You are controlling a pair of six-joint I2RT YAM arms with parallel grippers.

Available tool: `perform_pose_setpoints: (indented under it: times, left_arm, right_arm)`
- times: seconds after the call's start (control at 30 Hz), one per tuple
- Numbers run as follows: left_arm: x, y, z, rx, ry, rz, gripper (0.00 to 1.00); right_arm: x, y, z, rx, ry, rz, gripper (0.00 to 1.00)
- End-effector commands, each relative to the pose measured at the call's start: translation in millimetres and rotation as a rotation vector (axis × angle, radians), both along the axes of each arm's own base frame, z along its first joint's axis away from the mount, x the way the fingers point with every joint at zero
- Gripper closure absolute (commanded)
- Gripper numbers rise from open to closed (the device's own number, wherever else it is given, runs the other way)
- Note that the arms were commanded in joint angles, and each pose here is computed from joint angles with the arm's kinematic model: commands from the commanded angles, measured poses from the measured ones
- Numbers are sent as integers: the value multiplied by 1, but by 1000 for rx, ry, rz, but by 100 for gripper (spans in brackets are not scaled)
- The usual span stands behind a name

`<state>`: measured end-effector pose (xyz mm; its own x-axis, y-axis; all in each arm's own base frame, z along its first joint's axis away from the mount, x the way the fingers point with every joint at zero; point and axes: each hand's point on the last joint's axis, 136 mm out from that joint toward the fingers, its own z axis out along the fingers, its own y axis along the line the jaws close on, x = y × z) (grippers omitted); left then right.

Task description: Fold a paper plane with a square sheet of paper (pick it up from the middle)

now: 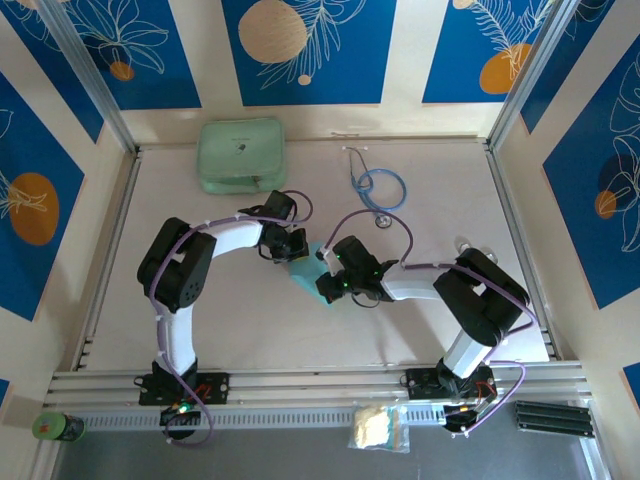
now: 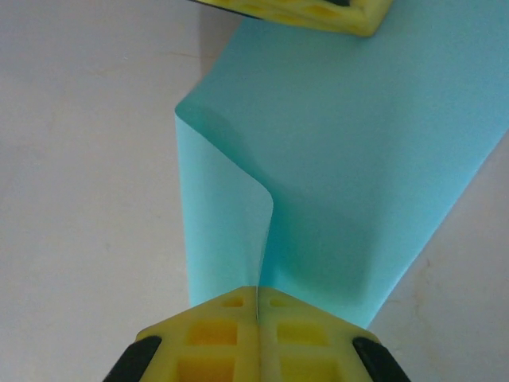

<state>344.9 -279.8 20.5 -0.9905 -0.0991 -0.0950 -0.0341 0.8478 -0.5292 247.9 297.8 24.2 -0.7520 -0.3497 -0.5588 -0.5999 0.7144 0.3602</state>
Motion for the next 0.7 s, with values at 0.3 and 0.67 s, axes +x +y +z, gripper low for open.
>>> perform_pose_setpoints:
  times: [0.3,0.67]
  left_arm:
    - [-20,5,-28,69,79,-35,99]
    - [-20,3,-28,65,80,-41,99]
  right_arm:
    - [7,0,7,-34,-31,-40,100]
    - [8,3,7,-38,-30,-20,100]
